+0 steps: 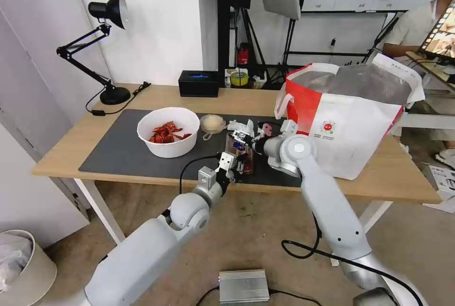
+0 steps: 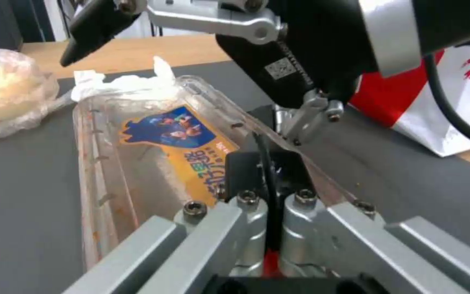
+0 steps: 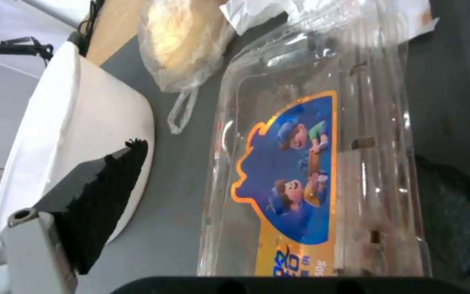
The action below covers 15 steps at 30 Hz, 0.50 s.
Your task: Pick up the trash from the table and place it into the takeout bag.
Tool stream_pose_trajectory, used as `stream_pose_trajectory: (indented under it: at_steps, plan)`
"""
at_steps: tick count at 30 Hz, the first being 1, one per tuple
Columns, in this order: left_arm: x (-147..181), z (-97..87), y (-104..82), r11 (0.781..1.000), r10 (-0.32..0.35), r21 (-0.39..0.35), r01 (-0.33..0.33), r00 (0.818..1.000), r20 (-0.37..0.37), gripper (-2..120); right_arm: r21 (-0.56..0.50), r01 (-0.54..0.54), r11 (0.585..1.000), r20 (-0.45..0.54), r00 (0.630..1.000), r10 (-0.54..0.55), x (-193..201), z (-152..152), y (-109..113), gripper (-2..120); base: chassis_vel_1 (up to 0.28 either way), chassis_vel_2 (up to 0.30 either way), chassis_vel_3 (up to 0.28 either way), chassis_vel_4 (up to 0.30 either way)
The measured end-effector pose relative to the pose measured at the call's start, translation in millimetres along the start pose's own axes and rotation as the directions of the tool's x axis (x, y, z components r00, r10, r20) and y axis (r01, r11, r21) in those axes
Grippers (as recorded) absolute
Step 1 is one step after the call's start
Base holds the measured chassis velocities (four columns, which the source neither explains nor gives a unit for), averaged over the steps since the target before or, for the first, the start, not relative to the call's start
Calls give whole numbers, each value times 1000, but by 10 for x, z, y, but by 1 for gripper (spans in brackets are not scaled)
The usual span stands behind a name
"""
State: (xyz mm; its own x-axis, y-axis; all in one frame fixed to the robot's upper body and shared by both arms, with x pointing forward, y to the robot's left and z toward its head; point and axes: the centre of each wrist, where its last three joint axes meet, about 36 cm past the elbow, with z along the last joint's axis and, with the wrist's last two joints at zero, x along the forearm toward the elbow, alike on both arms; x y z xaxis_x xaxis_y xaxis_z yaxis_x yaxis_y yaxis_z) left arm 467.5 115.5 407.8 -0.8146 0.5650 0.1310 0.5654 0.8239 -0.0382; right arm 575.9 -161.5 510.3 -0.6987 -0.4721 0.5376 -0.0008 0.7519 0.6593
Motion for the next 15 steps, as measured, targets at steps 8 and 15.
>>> stream_pose_trajectory:
  at_steps: [8, 15]
  plan:
    - [19, -2, 15, 1000, -2, -1, 2, 1000, 1, 0, 0, -5, 1000, -7, 1000, 5, -31, 4, -6, 100, 0, 0, 0, 0]
    - [36, 15, -4, 1000, -1, 4, 1, 1000, 0, 0, -1, 0, 1000, -12, 1000, 0, -45, 15, 6, 100, 0, 0, 0, 0]
